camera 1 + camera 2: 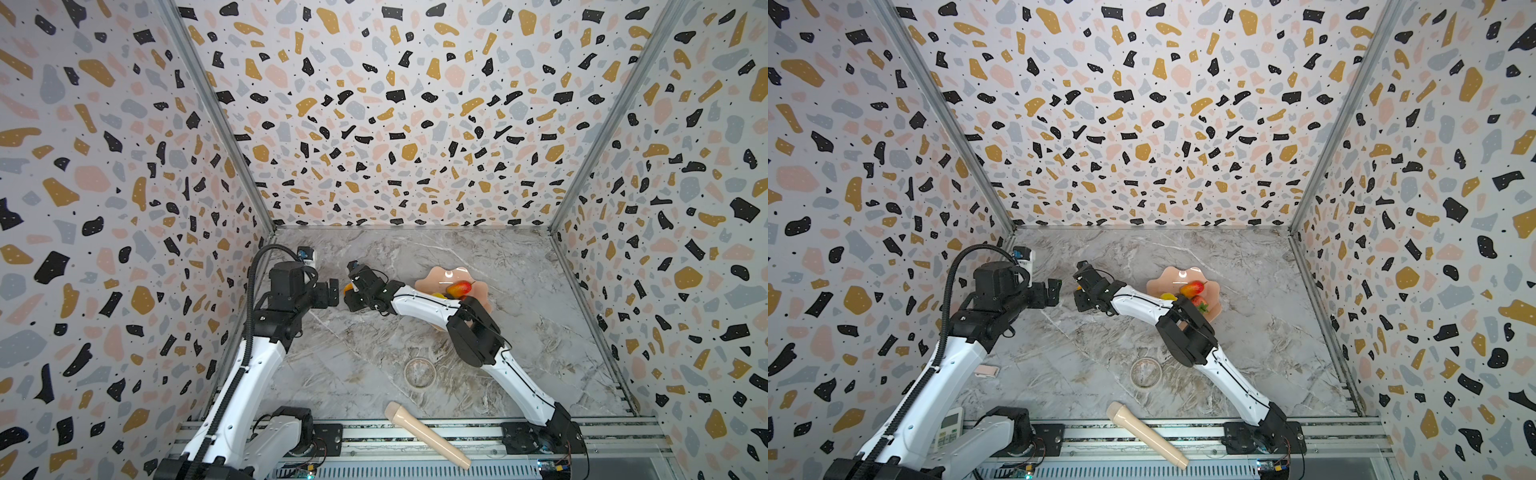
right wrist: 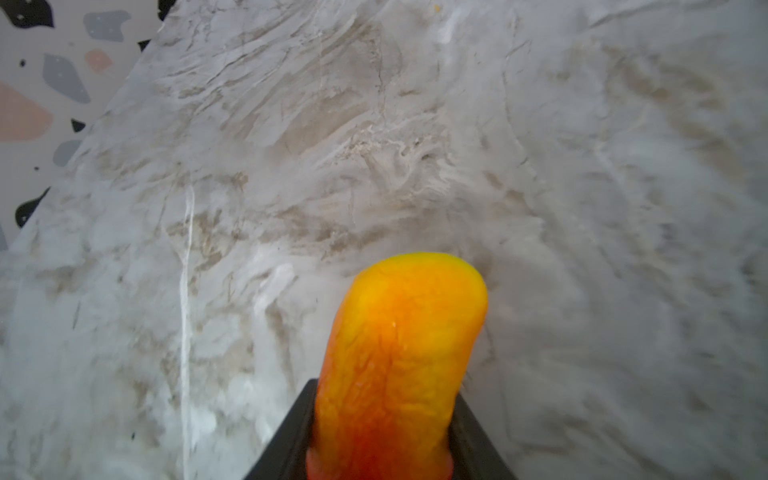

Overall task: Place and organize the fake fruits in the fruit bowl
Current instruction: 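Carry the second mango with the right gripper into the bowl and release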

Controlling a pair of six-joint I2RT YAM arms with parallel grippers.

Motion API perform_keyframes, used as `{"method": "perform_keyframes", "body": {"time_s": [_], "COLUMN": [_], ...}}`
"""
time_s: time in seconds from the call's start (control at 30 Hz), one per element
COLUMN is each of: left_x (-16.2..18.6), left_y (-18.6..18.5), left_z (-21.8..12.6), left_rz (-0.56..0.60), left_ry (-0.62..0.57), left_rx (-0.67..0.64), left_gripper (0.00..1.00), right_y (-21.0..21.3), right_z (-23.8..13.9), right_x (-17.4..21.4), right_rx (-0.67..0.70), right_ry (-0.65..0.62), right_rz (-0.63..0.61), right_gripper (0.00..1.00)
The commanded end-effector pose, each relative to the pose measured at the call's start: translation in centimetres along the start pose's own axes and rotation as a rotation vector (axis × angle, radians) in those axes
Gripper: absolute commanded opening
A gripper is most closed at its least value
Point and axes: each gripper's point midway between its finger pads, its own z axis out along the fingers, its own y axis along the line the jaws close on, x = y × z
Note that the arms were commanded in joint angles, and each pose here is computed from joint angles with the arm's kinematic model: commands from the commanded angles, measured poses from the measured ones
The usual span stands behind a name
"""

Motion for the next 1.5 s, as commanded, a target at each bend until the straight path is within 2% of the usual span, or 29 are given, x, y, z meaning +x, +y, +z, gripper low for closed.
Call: {"method": "perform_keyframes", "body": {"time_s": [0.0, 0.1, 0.23, 0.3, 0.4, 0.53, 0.77, 1.1, 1.37, 1.47], "left_x": [-0.3, -0.3, -0.3, -0.3, -0.3, -0.3, -0.3, -0.3, -0.2, -0.2], "left_y": [0.5, 0.5, 0.4, 0.4, 0.3, 0.2, 0.1, 0.1, 0.1, 0.1], "left_z": [-0.2, -0.2, -0.1, 0.0, 0.1, 0.1, 0.1, 0.1, 0.3, 0.3], "left_rz": [0.012, 0.013, 0.013, 0.012, 0.013, 0.012, 0.011, 0.011, 0.012, 0.012], "left_ry": [-0.024, -0.023, -0.021, -0.018, -0.015, -0.016, -0.017, -0.016, -0.011, -0.009], "left_rx": [-0.021, -0.022, -0.019, -0.015, -0.009, -0.005, 0.000, 0.002, 0.000, -0.001], "left_gripper": [1.00, 0.99, 1.00, 1.00, 0.99, 0.99, 0.99, 1.00, 1.00, 1.00], "right_y": [-0.5, -3.4, -8.5, -11.4, -15.6, -18.8, -20.5, -22.8, -23.3, -23.3], "right_z": [-10.4, -15.5, -21.0, -23.1, -24.8, -24.9, -23.9, -21.4, -20.3, -20.1], "right_x": [-8.1, -7.6, -5.9, -4.6, -3.0, -0.6, 2.7, 4.2, 4.0, 3.7], "right_rx": [-0.032, -0.042, 0.015, 0.031, 0.051, 0.077, 0.058, 0.059, 0.025, 0.018], "right_ry": [-0.182, -0.157, -0.101, -0.058, 0.015, 0.104, 0.198, 0.281, 0.310, 0.312], "right_rz": [-0.174, -0.273, -0.350, -0.331, -0.225, -0.134, -0.099, -0.071, -0.067, -0.067], "right_gripper": [0.31, 0.31, 0.30, 0.30, 0.30, 0.31, 0.32, 0.34, 0.42, 0.50]}}
